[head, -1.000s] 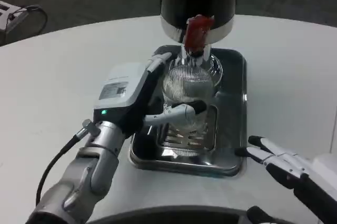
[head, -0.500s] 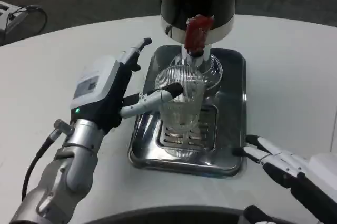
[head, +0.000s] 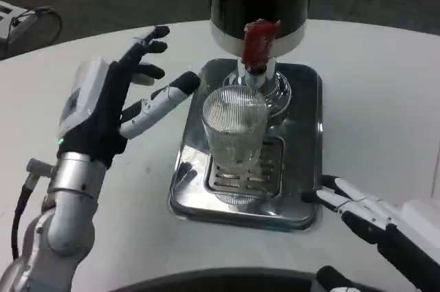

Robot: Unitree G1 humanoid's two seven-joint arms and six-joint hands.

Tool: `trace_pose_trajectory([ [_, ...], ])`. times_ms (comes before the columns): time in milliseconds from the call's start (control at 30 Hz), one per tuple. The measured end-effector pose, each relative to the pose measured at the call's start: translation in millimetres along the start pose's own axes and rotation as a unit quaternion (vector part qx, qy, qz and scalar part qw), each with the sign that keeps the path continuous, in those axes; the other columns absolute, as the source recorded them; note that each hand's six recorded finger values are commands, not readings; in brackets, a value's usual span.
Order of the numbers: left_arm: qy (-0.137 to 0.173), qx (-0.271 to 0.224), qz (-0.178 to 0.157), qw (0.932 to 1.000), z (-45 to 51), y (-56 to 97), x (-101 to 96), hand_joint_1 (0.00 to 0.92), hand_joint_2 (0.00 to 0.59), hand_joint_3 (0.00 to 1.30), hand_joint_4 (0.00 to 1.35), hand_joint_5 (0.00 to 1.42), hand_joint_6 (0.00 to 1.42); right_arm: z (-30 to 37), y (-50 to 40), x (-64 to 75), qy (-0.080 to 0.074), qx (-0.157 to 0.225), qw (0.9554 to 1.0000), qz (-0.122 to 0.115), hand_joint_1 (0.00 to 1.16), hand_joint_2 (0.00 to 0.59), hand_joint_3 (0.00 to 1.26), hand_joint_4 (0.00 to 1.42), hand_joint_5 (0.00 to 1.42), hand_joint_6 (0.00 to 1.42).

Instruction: Grasp the cup under the faucet to collect the drink, then remove the cup.

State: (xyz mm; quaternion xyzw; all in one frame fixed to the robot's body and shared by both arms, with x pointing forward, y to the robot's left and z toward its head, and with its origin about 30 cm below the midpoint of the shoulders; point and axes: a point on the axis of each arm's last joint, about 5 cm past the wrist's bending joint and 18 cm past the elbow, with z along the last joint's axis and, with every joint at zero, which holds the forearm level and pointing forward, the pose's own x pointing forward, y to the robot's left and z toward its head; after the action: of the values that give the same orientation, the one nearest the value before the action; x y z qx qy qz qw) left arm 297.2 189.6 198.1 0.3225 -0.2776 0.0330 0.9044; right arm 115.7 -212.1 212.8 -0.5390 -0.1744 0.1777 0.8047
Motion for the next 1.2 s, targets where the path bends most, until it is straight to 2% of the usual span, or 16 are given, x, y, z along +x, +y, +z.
trace_pose_trajectory([
  [100, -0.011, -0.026, 0.003, 0.9996, 4.5, 7.1, 0.6, 0.000, 0.006, 0.34, 0.39, 0.53, 0.49, 0.6, 0.7, 1.1, -0.003, 0.002, 1.0000, 0.001, 0.31, 0.454, 0.12, 0.01, 0.09, 0.21],
  [233, -0.031, -0.074, -0.010, 0.9967, 12.4, 20.4, 3.3, 0.000, 0.014, 0.35, 0.41, 0.54, 0.49, 1.1, 1.1, 2.8, -0.005, 0.004, 1.0000, 0.001, 0.31, 0.454, 0.12, 0.01, 0.09, 0.21],
  [367, -0.021, -0.117, -0.059, 0.9912, 14.8, 30.5, 9.6, 0.000, 0.017, 0.35, 0.39, 0.49, 0.48, 1.1, 1.1, 3.1, -0.004, 0.004, 1.0000, 0.001, 0.31, 0.454, 0.12, 0.01, 0.09, 0.21],
  [467, -0.035, -0.144, -0.085, 0.9853, 23.1, 40.9, 23.6, 0.000, 0.018, 0.33, 0.34, 0.45, 0.45, 1.0, 1.1, 3.1, -0.004, 0.004, 1.0000, 0.001, 0.31, 0.454, 0.12, 0.01, 0.09, 0.21],
  [733, -0.043, -0.175, -0.157, 0.9709, 36.8, 49.2, 52.0, 0.000, 0.024, 0.36, 0.33, 0.43, 0.43, 1.3, 1.2, 4.2, -0.004, 0.002, 1.0000, 0.001, 0.31, 0.454, 0.12, 0.01, 0.09, 0.21],
  [900, -0.050, -0.175, -0.191, 0.9647, 41.9, 49.3, 61.0, 0.000, 0.028, 0.44, 0.39, 0.49, 0.50, 0.9, 1.1, 4.8, -0.004, 0.003, 1.0000, 0.000, 0.31, 0.454, 0.12, 0.01, 0.09, 0.21],
  [967, -0.053, -0.175, -0.198, 0.9630, 43.1, 47.6, 61.9, 0.000, 0.029, 0.53, 0.49, 0.60, 0.65, 0.7, 1.1, 4.9, -0.004, 0.003, 1.0000, 0.000, 0.31, 0.454, 0.12, 0.01, 0.09, 0.21],
  [1033, -0.057, -0.177, -0.218, 0.9581, 45.3, 41.8, 62.5, 0.000, 0.030, 0.59, 0.56, 0.67, 0.75, 0.6, 0.7, 5.6, -0.005, 0.002, 1.0000, -0.002, 0.31, 0.454, 0.12, 0.01, 0.09, 0.21],
  [1200, -0.060, -0.184, -0.219, 0.9563, 46.8, 37.8, 62.7, 0.000, 0.041, 0.63, 0.61, 0.72, 0.80, -2.2, 2.7, 6.5, 0.000, 0.007, 1.0000, 0.003, 0.31, 0.454, 0.12, 0.01, 0.09, 0.21],
])
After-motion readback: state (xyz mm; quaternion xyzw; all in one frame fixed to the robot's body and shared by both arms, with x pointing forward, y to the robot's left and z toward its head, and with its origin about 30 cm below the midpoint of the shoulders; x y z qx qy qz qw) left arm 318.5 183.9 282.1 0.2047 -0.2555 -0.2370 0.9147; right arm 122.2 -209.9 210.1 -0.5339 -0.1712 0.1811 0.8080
